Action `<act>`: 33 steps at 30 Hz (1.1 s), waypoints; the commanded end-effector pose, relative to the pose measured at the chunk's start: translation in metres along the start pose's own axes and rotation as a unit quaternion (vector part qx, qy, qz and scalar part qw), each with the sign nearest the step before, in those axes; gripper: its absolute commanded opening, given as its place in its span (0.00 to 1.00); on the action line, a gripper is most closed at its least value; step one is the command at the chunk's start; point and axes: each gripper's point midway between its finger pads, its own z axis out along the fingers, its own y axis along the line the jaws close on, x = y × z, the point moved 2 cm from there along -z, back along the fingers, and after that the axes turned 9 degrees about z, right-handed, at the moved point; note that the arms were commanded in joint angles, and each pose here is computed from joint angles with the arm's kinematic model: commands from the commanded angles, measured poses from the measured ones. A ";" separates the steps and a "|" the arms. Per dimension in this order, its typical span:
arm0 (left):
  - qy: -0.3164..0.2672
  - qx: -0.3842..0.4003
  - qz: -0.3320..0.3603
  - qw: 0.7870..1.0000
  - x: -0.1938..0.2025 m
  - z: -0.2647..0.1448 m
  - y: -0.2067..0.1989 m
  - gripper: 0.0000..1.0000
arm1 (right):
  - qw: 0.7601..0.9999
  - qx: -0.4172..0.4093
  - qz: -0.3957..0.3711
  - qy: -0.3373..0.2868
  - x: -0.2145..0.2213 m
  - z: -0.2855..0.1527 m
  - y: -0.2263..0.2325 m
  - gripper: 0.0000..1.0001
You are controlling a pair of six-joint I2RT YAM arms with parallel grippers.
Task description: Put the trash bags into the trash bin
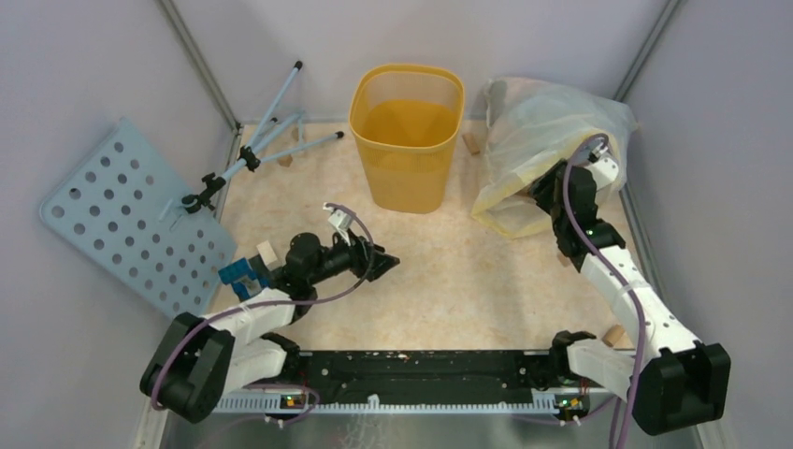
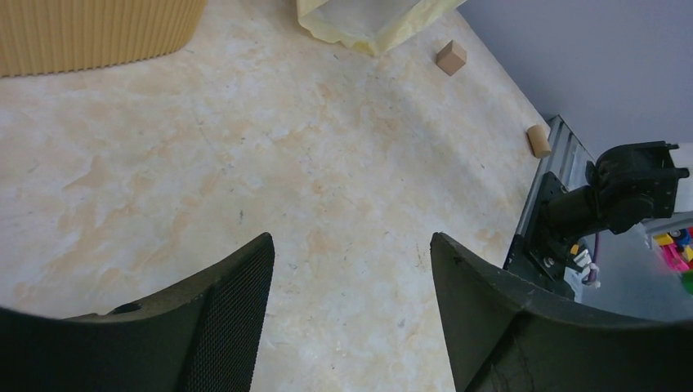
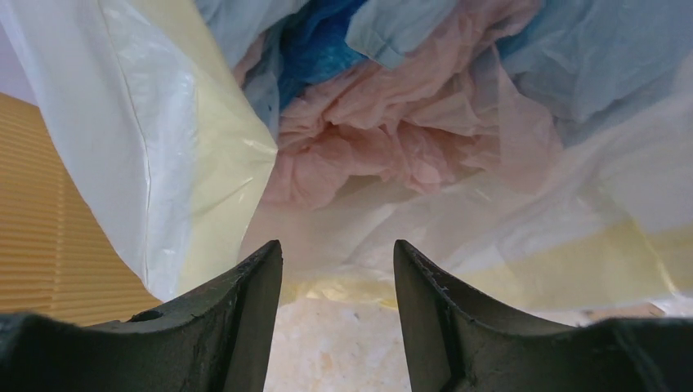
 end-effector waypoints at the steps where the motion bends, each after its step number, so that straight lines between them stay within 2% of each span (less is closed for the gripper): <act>1: -0.039 0.020 0.027 0.999 -0.035 0.022 -0.014 0.75 | 0.994 -0.094 0.043 -0.036 -0.029 0.009 0.054 0.53; 4: -0.039 0.018 0.034 0.998 -0.041 0.045 -0.019 0.78 | 0.987 -0.155 0.032 -0.024 -0.032 0.011 0.084 0.54; 11: -0.057 -0.001 0.119 0.991 -0.084 0.115 -0.035 0.87 | 0.984 -0.176 0.013 -0.024 -0.040 0.017 0.104 0.58; 18: -0.066 -0.011 0.196 0.978 -0.122 0.173 -0.049 0.89 | 0.987 -0.158 -0.002 -0.022 -0.038 0.019 0.095 0.58; 24: -0.090 -0.001 0.272 0.958 -0.147 0.205 -0.069 0.99 | 0.988 -0.154 -0.002 -0.019 -0.033 0.015 0.084 0.58; 33: -0.093 0.004 0.275 0.957 -0.175 0.252 -0.072 0.99 | 0.992 -0.096 0.037 -0.077 -0.050 0.007 0.053 0.55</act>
